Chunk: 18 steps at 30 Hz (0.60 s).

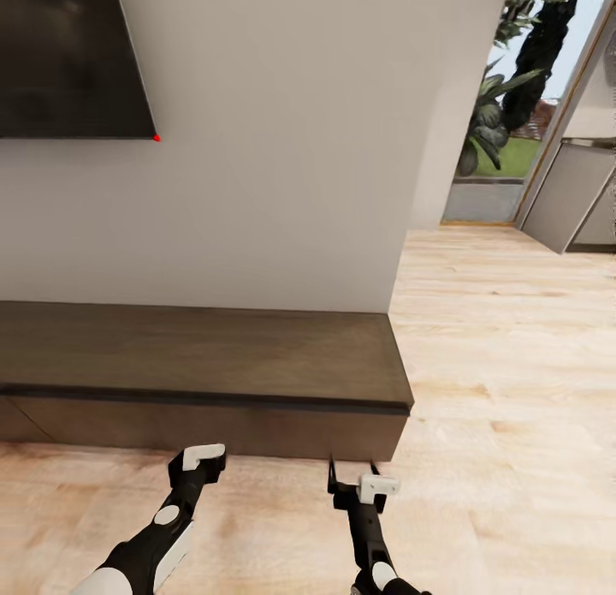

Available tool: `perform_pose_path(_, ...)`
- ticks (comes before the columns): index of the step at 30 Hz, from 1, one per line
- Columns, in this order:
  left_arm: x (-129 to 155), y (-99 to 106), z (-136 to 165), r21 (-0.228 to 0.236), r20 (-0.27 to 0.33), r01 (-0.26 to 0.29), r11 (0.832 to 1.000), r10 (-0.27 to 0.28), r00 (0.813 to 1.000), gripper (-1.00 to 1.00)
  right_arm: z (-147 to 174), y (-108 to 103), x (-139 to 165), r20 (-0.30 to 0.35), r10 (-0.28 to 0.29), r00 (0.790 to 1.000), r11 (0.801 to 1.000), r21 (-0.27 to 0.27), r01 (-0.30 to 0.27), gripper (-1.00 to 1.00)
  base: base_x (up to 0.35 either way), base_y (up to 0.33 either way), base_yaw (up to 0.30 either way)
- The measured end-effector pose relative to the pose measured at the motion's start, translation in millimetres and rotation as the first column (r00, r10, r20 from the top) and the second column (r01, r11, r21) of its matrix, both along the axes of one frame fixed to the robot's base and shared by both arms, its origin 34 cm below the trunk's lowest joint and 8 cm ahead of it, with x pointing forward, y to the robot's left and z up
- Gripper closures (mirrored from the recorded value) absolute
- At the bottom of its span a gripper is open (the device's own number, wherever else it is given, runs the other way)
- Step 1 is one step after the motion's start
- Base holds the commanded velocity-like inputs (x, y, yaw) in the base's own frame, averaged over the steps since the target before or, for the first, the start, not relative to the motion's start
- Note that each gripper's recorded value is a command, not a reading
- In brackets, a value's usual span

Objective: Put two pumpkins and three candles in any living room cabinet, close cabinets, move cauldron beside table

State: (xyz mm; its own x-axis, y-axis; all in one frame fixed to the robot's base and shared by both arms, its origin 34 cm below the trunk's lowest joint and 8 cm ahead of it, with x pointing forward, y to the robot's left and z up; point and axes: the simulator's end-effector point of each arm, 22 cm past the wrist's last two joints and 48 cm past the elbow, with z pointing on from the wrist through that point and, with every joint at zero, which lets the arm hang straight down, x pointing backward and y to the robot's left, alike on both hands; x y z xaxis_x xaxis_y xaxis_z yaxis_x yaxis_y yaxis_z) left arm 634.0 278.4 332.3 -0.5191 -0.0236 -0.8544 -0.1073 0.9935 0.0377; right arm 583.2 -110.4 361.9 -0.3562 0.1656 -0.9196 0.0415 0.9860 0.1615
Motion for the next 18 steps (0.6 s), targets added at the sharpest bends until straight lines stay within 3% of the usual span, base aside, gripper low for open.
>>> perform_pose_path(3,-0.2,-0.1,-0.6,-0.002,-0.004,0.0,1.0,0.0,1.0,-1.0,-10.5,-3.2,-3.6,-0.057,-0.024,0.998,0.999,0.02,0.025,-1.0,-0.333,0.0,0.0)
perform_pose_path(6,-1.6,-0.1,-2.8,0.0,-0.016,0.002,1.0,-0.002,1.0,-1.0,-25.6,2.9,-9.2,-0.169,-0.026,0.985,0.998,0.049,0.034,-1.0,-0.332,0.0,0.0)
perform_pose_path(8,-5.1,-1.7,-8.3,0.002,-0.048,0.008,1.0,-0.008,0.999,-1.0,-25.3,19.7,-8.2,-0.238,0.003,0.971,0.996,0.088,0.019,-1.0,-0.274,0.0,0.0)
perform_pose_path(10,-8.0,-2.4,-12.8,0.002,-0.076,0.011,1.0,-0.01,0.997,-1.0,-19.9,30.8,-5.7,-0.258,0.025,0.966,0.994,0.11,0.004,-1.0,-0.165,0.0,0.0)
perform_pose_path(12,-16.0,-2.4,-23.8,0.003,-0.153,0.013,1.0,-0.012,0.988,-1.0,-6.4,51.8,-0.6,-0.284,0.074,0.956,0.988,0.148,-0.032,-1.0,-0.074,0.0,0.0)
perform_pose_path(14,-29.8,-4.3,-38.9,-0.002,-0.283,0.021,1.0,-0.021,0.959,-1.0,11.4,70.0,4.5,-0.321,0.12,0.939,0.979,0.193,-0.059,-1.0,-0.035,0.0,0.0)
perform_pose_path(16,-38.4,-1.8,-43.1,-0.007,-0.396,0.029,1.0,-0.03,0.918,-1.0,23.2,72.5,7.3,-0.365,0.126,0.922,0.975,0.218,-0.047,-1.0,-0.014,0.0,0.0)
perform_pose_path(18,-36.5,6.7,-34.2,-0.021,-0.454,0.018,1.0,-0.026,0.89,-1.0,24.7,66.6,5.6,-0.41,0.113,0.905,0.979,0.204,-0.03,-1.0,-0.006,0.0,0.0)
